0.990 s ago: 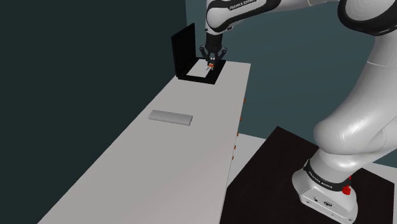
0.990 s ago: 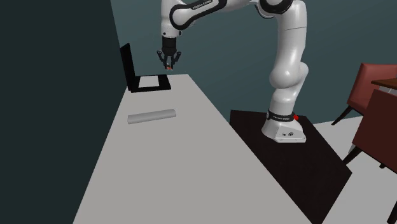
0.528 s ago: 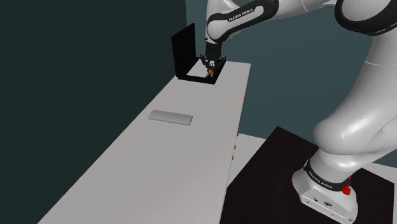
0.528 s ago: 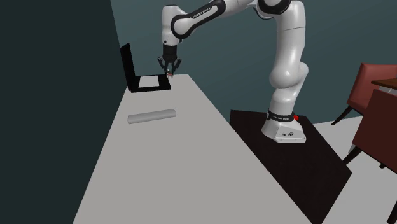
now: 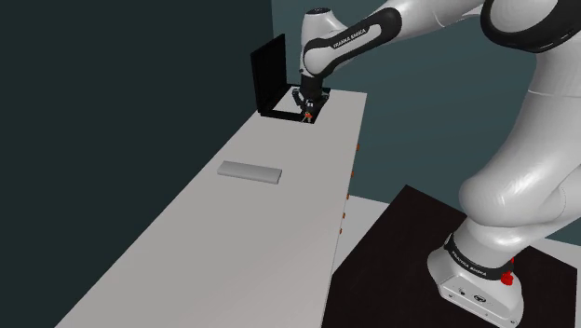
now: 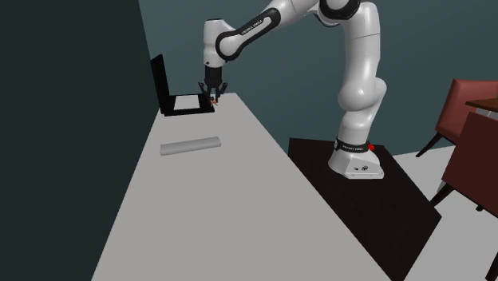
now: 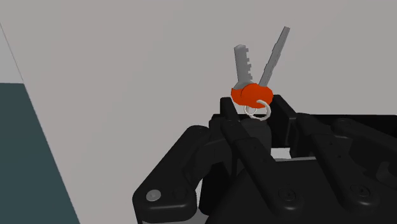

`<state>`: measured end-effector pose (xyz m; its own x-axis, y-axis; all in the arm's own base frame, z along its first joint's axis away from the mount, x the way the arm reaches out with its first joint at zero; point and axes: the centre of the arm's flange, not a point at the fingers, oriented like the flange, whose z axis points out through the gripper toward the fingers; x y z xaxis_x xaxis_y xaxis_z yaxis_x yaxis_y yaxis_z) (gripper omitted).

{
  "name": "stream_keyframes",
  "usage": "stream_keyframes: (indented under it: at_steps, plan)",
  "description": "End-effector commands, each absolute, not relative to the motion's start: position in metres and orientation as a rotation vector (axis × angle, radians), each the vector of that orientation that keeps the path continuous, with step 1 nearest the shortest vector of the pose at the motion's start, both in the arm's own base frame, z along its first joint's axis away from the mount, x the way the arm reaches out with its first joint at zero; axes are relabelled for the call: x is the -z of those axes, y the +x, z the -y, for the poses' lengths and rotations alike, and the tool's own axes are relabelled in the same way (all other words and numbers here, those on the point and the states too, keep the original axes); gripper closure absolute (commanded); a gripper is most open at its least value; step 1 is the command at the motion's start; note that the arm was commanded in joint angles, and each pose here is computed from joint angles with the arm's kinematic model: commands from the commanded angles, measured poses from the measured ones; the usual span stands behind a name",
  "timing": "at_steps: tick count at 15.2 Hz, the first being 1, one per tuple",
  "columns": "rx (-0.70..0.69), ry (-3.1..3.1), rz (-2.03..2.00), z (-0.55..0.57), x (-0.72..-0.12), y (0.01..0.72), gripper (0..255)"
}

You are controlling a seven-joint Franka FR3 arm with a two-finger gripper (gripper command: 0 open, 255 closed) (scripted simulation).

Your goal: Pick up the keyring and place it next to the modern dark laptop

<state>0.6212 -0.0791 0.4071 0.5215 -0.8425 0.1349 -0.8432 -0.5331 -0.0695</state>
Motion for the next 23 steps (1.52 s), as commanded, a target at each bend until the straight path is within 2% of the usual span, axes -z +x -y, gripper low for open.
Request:
stream_keyframes:
  at_steps: [1, 10, 18, 19, 23]
  plan:
    - [-0.239, 2.736, 1.516, 0.079, -0.396, 0.619, 255]
    - [-0.239, 2.736, 1.516, 0.079, -0.350, 0.619, 255]
    - [-0.239, 2.736, 1.516, 0.079, -0.350, 0.619, 255]
    - [-0.239, 2.736, 1.516, 0.079, -0.350, 0.619, 0]
    - [-0.239, 2.736, 1.516, 0.079, -0.350, 0.619, 0]
